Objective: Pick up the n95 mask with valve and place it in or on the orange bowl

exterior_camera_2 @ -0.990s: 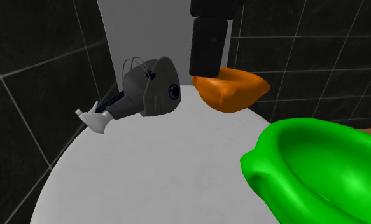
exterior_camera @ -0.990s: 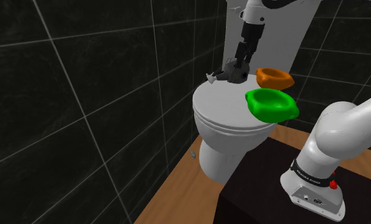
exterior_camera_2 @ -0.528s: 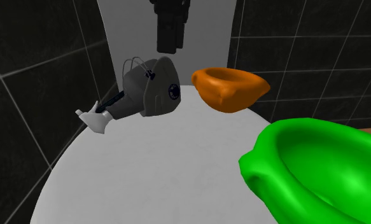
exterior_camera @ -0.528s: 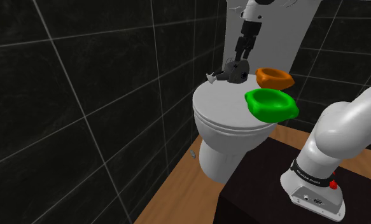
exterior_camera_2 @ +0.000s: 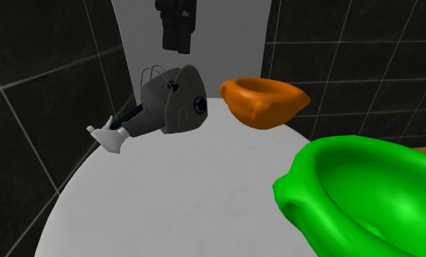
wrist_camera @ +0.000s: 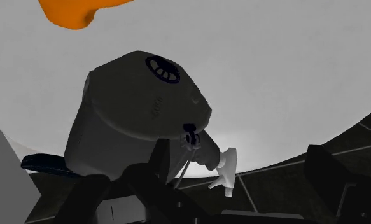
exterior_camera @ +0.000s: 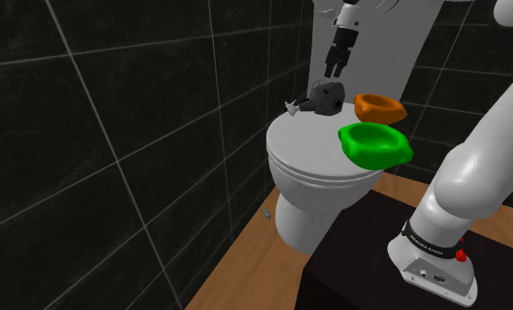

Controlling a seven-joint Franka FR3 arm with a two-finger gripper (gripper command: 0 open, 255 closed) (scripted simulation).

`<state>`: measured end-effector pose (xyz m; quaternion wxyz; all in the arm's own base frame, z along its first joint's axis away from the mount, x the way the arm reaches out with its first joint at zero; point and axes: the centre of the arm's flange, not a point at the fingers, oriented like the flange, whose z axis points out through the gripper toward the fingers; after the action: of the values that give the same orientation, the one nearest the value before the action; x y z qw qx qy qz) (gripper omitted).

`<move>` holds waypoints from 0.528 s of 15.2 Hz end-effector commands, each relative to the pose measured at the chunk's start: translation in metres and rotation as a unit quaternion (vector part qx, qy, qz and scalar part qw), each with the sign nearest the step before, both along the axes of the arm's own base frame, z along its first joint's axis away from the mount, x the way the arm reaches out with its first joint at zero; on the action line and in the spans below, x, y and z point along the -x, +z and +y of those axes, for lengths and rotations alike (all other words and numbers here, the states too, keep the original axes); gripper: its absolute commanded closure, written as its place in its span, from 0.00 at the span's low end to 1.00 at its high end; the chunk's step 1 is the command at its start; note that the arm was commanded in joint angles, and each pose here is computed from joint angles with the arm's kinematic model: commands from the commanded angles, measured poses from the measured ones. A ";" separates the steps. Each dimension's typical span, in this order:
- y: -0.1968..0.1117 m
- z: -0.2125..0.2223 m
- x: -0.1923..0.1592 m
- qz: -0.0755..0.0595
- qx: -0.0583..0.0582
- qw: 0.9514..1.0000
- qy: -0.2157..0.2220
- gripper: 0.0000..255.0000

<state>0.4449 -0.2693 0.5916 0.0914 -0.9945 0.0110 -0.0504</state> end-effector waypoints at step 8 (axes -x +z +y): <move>-0.034 -0.037 -0.025 -0.003 -0.021 1.000 0.001 0.00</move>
<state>0.4691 -0.3071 0.5632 0.1122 -0.9922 0.0107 -0.0530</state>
